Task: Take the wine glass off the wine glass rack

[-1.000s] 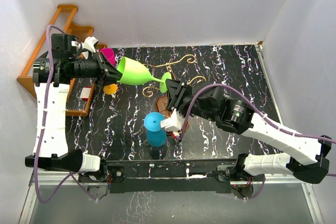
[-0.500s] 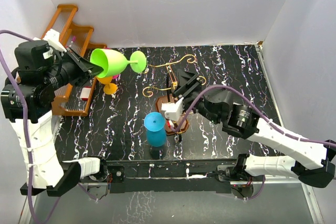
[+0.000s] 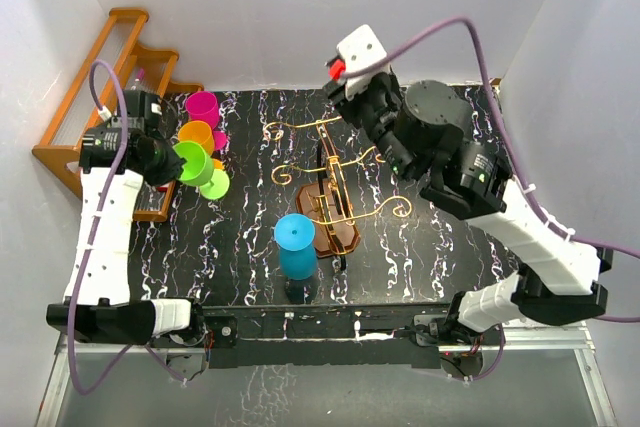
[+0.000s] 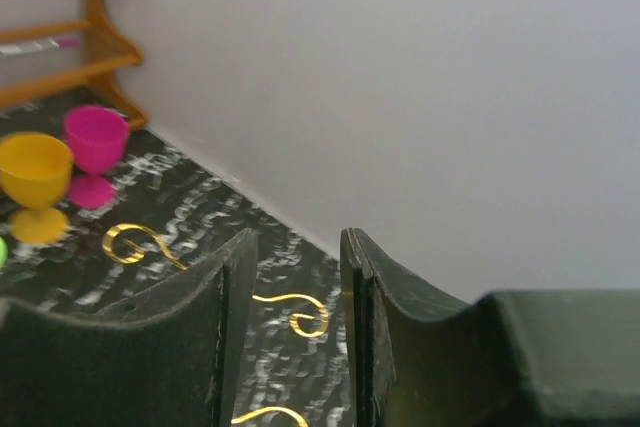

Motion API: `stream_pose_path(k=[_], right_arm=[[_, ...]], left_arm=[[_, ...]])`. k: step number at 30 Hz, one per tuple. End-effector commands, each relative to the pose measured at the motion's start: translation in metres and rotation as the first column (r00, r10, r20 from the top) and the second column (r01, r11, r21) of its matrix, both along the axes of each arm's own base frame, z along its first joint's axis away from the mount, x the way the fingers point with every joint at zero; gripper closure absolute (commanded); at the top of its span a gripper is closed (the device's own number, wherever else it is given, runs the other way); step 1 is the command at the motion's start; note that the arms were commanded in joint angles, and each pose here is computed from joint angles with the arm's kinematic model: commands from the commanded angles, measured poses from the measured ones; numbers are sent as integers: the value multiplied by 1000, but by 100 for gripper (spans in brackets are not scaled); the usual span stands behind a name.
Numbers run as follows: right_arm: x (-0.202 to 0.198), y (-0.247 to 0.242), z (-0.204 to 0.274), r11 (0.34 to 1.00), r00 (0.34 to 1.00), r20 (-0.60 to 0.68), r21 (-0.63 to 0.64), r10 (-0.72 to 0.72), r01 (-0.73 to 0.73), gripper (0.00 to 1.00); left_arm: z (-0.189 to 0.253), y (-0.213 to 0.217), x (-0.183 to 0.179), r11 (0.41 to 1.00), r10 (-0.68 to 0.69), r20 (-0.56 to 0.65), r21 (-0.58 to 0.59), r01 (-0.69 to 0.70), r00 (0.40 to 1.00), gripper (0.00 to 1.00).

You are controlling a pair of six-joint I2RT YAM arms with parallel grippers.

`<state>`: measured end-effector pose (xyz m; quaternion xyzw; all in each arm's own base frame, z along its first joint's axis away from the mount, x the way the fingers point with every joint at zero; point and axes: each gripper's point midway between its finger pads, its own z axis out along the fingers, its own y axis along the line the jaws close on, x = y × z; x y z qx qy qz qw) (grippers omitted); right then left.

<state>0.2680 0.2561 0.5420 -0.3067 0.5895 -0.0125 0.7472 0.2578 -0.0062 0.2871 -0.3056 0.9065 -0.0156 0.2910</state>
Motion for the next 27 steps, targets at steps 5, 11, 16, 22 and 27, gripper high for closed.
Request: stream_pose_path(k=[5,11,16,22,27], right_arm=[[-27,54,-48,956,883,-413,268,225,-119,60],[-53,68,-71,922,786,-509,334,351,-196,60],[-73,62,-67,890,731,-535,397,423,-224,60],[-103,55,-60,835,625,-580,497,522,-235,60],[-132,59,-72,803,479,-653,547,586,-238,58]], left_arm=[[-39,54,-3,953,182,15,242,-181,983,100],[-61,64,24,946,205,11,254,-201,979,99],[-90,71,42,960,209,-36,199,-198,977,97],[-112,75,58,968,203,-94,167,-185,975,85],[-118,73,65,977,179,-107,139,-163,978,67]])
